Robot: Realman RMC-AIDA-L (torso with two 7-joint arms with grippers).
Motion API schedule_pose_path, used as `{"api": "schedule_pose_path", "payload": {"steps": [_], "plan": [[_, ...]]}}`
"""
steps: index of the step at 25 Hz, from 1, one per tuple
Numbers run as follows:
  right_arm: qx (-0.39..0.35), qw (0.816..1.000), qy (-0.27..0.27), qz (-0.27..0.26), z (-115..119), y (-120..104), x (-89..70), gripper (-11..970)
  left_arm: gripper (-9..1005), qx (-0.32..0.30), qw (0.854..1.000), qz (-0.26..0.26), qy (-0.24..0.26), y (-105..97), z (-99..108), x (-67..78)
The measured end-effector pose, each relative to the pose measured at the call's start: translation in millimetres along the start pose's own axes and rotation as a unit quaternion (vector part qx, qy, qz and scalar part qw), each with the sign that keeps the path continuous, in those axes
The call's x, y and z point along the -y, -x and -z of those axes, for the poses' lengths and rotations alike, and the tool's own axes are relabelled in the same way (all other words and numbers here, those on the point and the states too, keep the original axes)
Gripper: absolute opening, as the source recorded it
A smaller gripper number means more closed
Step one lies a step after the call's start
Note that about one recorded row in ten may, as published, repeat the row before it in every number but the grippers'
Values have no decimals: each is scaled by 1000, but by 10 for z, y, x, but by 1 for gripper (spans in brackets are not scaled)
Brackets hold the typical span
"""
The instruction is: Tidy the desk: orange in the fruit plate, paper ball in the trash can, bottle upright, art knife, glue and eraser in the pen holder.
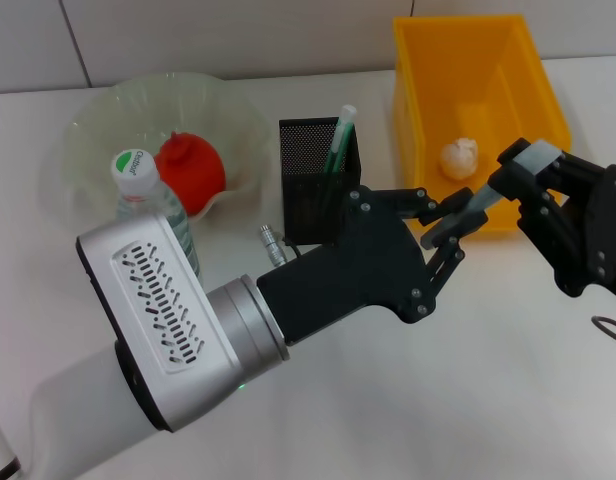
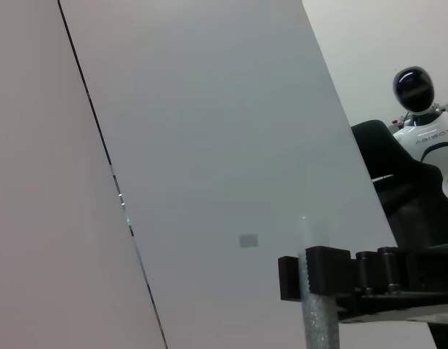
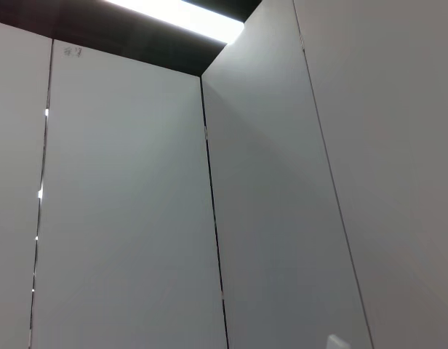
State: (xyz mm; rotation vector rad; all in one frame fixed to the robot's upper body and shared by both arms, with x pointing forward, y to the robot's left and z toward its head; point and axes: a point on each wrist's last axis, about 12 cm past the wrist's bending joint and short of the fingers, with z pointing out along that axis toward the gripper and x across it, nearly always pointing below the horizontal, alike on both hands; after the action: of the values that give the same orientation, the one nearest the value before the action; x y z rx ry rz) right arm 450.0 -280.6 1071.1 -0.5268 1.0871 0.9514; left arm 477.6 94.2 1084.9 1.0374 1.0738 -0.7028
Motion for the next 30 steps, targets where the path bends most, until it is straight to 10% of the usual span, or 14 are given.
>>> {"api": "schedule_pose_path", "payload": {"steps": [20, 30], "plan": [[-4, 1000, -2, 8, 29, -6, -14, 151, 173, 23, 1000, -6, -7, -2, 71, 52], [38, 999, -9, 25, 145, 121, -55, 146, 548, 10, 1000, -2, -4, -45, 102, 41]]}}
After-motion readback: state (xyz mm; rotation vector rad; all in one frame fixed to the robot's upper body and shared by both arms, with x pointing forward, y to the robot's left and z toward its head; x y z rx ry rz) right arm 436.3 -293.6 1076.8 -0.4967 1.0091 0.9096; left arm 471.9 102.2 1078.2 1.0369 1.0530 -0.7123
